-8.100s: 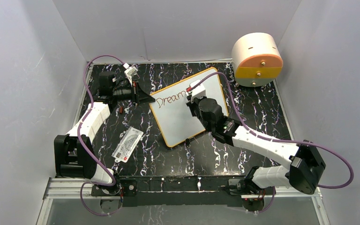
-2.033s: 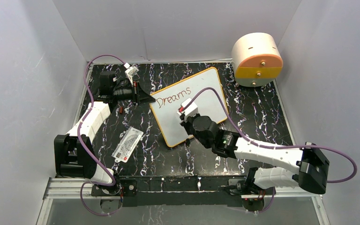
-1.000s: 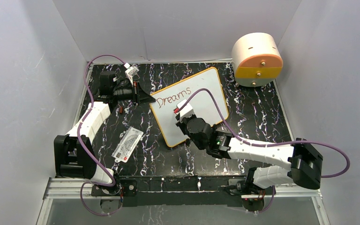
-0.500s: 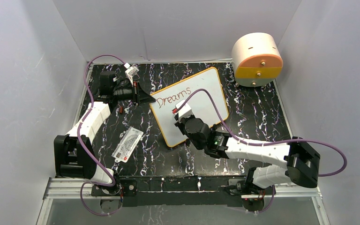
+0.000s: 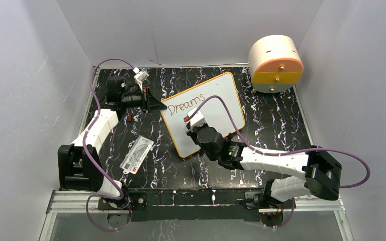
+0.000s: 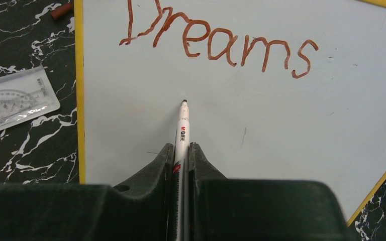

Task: Write a sentence on the whiteboard

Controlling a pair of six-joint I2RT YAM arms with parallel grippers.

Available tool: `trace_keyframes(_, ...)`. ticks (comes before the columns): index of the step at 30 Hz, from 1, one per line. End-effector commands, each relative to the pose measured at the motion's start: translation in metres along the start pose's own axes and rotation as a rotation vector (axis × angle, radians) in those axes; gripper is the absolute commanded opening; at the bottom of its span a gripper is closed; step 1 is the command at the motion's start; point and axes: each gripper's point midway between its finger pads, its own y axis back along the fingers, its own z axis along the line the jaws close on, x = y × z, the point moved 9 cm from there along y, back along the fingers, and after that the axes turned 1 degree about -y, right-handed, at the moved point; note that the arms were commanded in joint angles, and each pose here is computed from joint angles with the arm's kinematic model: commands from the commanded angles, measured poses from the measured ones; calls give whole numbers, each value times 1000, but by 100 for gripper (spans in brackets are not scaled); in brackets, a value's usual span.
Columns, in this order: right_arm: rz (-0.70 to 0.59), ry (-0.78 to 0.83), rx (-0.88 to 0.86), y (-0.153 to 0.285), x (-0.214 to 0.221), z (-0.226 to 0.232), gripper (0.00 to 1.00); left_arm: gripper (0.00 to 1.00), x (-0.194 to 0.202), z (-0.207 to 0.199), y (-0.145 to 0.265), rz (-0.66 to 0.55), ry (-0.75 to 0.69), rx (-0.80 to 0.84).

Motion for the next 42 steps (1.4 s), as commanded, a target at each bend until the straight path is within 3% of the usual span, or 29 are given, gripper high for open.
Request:
trace_keyframes(1,-80,-47,23,-4,-23,1,0,0,21,6,-9,72,62,-51)
trace_keyframes(23,-34,-5,-74,-1,-17,8,0,0,21,6,-9,72,61,-49)
trace_keyframes(42,62,19,-49,12,2,-2,0,0,22,7,-9,75,64,-55)
